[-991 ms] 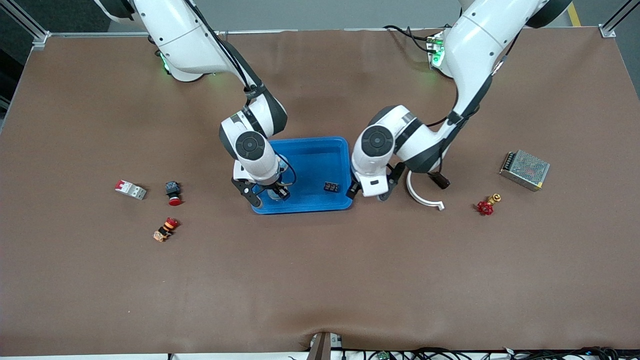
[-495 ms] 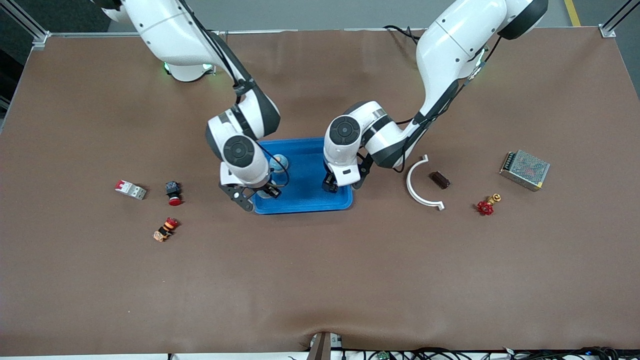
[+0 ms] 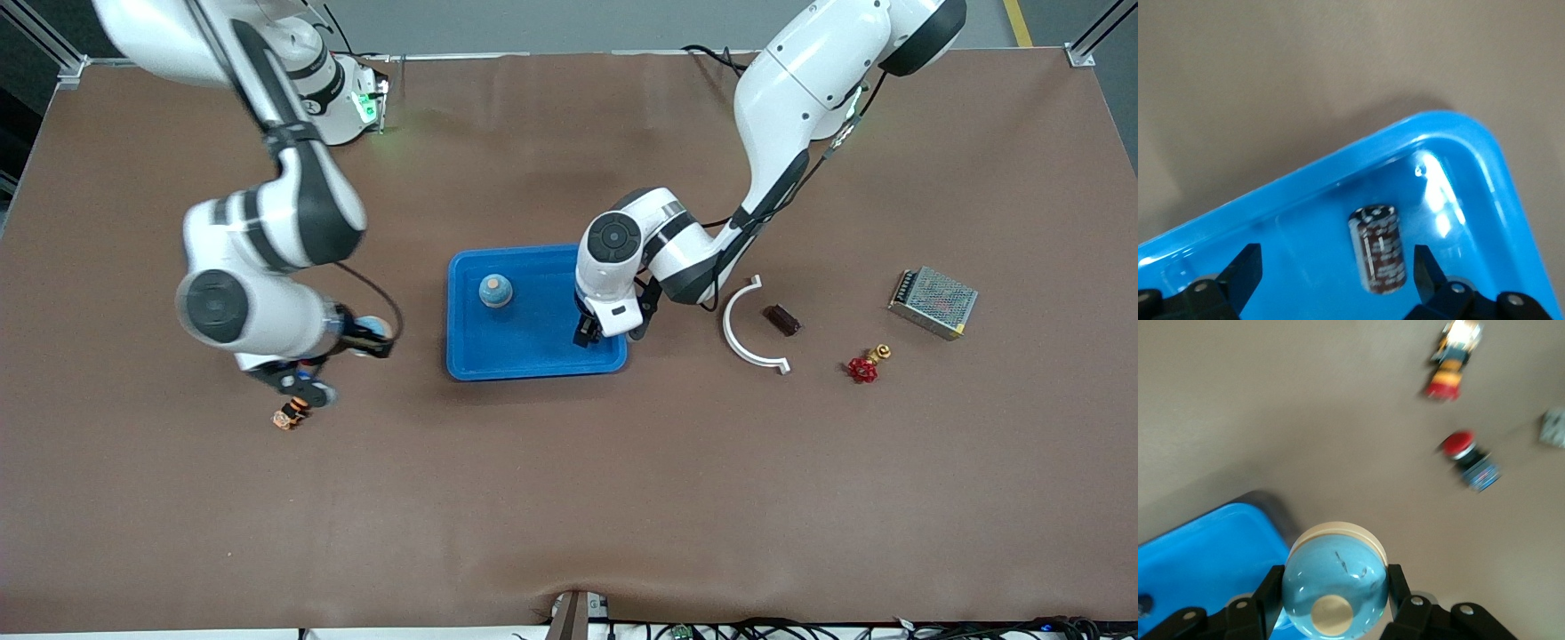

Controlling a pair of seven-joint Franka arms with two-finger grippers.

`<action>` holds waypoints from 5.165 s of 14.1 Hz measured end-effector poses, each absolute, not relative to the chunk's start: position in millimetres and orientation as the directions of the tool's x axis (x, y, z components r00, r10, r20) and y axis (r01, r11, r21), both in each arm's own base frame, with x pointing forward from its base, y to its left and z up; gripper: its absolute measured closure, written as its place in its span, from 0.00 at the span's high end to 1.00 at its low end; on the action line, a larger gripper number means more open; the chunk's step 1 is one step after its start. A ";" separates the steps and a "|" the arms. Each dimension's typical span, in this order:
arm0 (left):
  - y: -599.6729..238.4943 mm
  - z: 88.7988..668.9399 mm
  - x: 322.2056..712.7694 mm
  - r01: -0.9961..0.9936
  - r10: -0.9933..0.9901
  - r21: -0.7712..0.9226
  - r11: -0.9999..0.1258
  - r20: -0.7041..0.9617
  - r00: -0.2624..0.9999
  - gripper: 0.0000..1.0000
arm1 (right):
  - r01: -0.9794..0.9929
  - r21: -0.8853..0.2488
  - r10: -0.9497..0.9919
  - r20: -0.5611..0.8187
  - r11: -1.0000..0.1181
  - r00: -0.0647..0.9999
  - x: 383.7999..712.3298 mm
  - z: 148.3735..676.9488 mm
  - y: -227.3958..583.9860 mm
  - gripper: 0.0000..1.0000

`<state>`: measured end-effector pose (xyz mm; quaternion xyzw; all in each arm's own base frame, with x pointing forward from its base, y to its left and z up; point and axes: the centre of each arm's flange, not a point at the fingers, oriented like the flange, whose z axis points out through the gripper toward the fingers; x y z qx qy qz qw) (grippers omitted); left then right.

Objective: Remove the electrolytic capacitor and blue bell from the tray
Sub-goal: 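Carry the capacitor toward the arc while the right gripper carries the bell, then lower the capacitor beside the first while the right gripper lowers the bell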

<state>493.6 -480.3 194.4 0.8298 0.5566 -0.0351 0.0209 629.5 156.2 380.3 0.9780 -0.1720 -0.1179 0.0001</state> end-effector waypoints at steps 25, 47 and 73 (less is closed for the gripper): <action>-237.2 261.5 561.2 0.772 0.789 -0.259 -0.581 0.053 0.612 0.34 | 0.100 0.040 0.100 -0.005 -0.994 0.995 636.7 255.2 -118.1 0.67; 36.8 250.3 547.2 0.592 0.606 -0.168 -0.788 -0.042 0.794 0.34 | 0.003 -0.003 0.003 0.019 -1.000 1.000 630.1 180.5 -150.2 0.67; -20.9 193.0 507.2 0.652 0.662 -0.122 -0.749 -0.082 0.745 0.50 | -0.127 -0.051 -0.119 -0.130 -0.991 0.984 675.9 283.2 -48.1 1.00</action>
